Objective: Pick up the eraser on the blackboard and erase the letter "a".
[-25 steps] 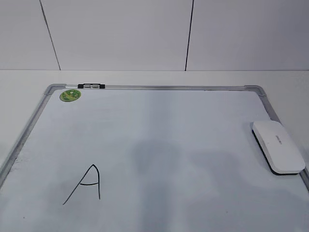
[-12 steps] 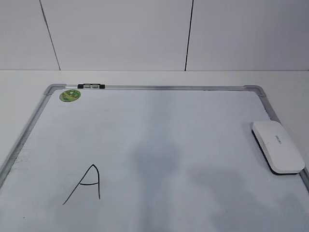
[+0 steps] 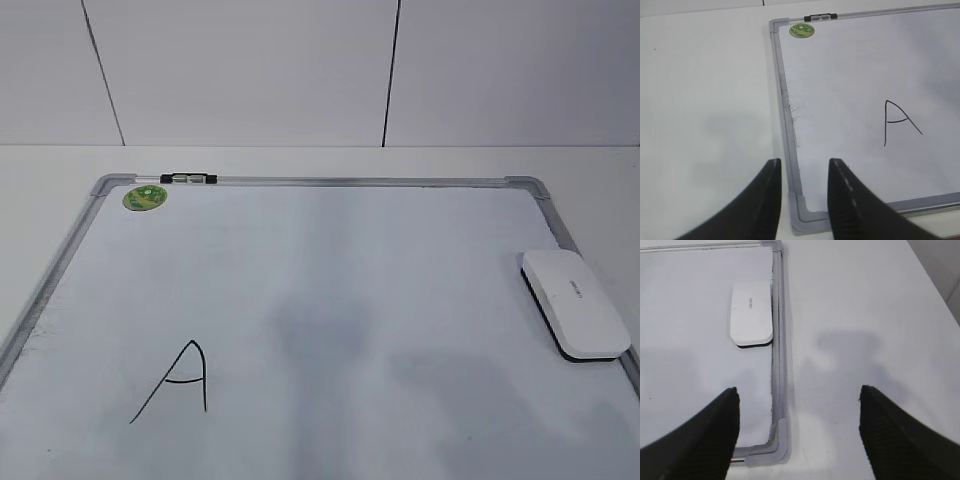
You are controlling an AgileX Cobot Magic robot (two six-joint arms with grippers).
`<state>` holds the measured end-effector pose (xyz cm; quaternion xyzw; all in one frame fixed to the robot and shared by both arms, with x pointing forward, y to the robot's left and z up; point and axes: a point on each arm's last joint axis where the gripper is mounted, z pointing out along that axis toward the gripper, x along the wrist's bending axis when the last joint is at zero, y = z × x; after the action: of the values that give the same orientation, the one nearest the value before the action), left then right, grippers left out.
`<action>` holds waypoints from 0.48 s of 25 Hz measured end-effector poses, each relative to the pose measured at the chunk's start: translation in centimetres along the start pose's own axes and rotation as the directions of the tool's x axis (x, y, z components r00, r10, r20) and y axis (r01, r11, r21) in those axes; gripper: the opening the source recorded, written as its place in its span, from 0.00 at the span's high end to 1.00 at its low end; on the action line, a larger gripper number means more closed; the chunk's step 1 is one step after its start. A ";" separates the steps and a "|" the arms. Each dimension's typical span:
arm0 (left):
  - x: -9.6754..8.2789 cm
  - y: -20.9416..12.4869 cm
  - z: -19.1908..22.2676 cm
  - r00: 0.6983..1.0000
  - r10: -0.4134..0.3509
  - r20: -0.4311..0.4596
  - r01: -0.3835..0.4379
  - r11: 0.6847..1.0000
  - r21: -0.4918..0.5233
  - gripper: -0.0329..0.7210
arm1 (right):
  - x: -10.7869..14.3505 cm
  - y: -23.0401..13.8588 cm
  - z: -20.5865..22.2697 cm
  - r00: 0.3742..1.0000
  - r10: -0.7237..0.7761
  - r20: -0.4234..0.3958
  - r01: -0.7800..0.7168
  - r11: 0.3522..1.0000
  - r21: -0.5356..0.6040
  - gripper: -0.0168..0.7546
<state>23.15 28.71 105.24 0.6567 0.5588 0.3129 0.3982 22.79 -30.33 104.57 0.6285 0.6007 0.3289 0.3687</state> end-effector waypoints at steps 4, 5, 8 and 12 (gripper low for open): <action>0.0 0.0 0.0 1.000 0.003 0.005 -0.003 1.000 0.000 0.64 | 0.0 0.0 0.0 1.000 0.000 0.000 0.000 1.000 0.000 0.21; 0.0 0.0 0.0 1.000 0.003 0.006 -0.003 1.000 0.000 0.64 | 0.0 0.0 0.0 1.000 0.000 0.000 0.000 1.000 0.000 0.21; 0.0 0.0 0.0 1.000 0.003 0.006 -0.003 1.000 0.000 0.64 | 0.0 0.0 0.0 1.000 0.001 0.002 -0.001 1.000 0.000 0.21; 0.0 0.0 0.0 1.000 0.003 0.006 -0.003 1.000 0.000 0.64 | 0.0 0.0 0.0 1.000 0.006 0.009 -0.006 1.000 0.000 0.21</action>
<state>23.14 28.72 105.24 0.6585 0.5567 0.3117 0.3992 22.79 -30.32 104.57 0.6318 0.5973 0.3269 0.3705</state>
